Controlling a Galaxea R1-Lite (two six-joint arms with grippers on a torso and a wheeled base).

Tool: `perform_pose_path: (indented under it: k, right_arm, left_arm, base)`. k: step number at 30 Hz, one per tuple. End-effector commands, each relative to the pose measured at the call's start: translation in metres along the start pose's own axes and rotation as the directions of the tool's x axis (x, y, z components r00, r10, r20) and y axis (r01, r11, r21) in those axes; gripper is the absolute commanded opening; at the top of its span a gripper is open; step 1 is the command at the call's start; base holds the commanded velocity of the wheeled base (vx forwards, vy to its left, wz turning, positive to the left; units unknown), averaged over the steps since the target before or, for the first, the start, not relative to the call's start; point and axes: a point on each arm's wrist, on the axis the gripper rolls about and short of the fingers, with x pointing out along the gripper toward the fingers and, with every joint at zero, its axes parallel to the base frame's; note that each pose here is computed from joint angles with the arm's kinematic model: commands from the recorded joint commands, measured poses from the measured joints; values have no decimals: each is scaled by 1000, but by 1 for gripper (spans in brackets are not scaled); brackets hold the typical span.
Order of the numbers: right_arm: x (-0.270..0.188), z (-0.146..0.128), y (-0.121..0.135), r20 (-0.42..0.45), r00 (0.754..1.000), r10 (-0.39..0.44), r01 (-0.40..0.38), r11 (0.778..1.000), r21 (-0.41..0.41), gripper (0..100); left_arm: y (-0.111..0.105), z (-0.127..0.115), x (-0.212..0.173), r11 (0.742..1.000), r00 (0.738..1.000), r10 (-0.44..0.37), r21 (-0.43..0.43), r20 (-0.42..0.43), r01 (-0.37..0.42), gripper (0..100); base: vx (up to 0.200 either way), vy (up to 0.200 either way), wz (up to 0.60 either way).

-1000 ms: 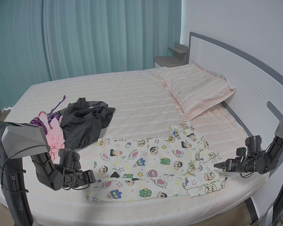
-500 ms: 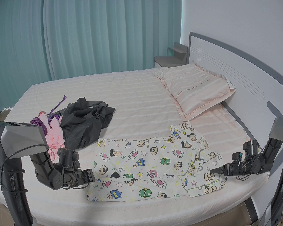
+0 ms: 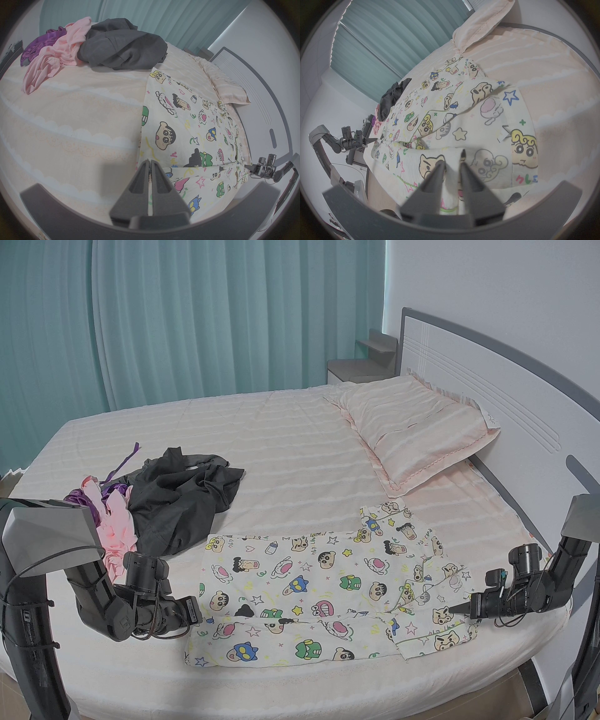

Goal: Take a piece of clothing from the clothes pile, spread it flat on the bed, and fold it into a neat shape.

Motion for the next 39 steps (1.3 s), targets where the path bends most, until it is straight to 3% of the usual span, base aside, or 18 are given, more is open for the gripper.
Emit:
perform_pose_path:
  k: [1,12,29,30,31,32,39]
  right_arm:
    - [-2,6,-1,23,1000,-1,2,1000,-2,0]
    - [-8,36,0,127,992,-1,-3,999,33,0]
    - [9,43,-15,132,991,-17,9,998,63,0]
    - [10,44,-15,134,991,-18,9,998,70,100]
    - [10,44,-15,135,991,-18,9,997,70,100]
    - [10,44,-15,134,991,-18,9,997,71,100]
    - [-1,48,-11,161,986,-40,29,997,71,100]
  left_arm:
    - [0,1,1,1000,1000,0,1,3,0,0]
    - [3,2,11,997,997,74,-2,28,-74,0]
    - [2,5,17,996,996,84,-2,42,-84,0]
    - [2,6,18,997,996,83,-4,43,-83,0]
    - [2,6,18,997,996,83,-4,43,-83,0]
    - [2,6,17,997,996,83,-7,43,-83,100]
    - [2,8,10,996,995,83,-47,54,-81,100]
  base:
    - [0,0,0]
    - [0,0,0]
    - [0,0,0]
    - [0,0,0]
    - [0,0,0]
    - [0,0,0]
    - [0,0,0]
